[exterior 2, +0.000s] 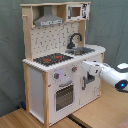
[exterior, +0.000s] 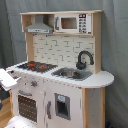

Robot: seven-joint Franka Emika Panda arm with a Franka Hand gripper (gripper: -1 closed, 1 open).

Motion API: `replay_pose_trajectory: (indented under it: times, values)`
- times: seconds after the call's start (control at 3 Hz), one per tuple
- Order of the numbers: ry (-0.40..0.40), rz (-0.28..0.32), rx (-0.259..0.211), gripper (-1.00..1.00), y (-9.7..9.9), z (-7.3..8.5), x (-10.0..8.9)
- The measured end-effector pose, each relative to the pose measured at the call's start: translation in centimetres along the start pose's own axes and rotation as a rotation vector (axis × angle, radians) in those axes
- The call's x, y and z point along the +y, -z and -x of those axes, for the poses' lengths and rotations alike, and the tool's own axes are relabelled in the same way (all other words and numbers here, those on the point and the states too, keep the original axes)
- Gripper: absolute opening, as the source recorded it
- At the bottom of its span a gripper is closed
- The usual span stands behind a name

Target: Play with the kitchen

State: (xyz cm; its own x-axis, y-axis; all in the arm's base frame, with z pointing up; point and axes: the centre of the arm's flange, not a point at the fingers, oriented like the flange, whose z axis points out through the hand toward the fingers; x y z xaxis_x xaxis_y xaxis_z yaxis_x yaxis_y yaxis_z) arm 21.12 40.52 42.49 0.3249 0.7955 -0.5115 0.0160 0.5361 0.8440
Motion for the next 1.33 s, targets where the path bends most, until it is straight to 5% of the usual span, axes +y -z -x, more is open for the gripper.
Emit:
replay_pose_trajectory:
  times: [1.33]
  values:
    - [0.217,0.033,0.057,1.0,-2.8,2.9,6.2]
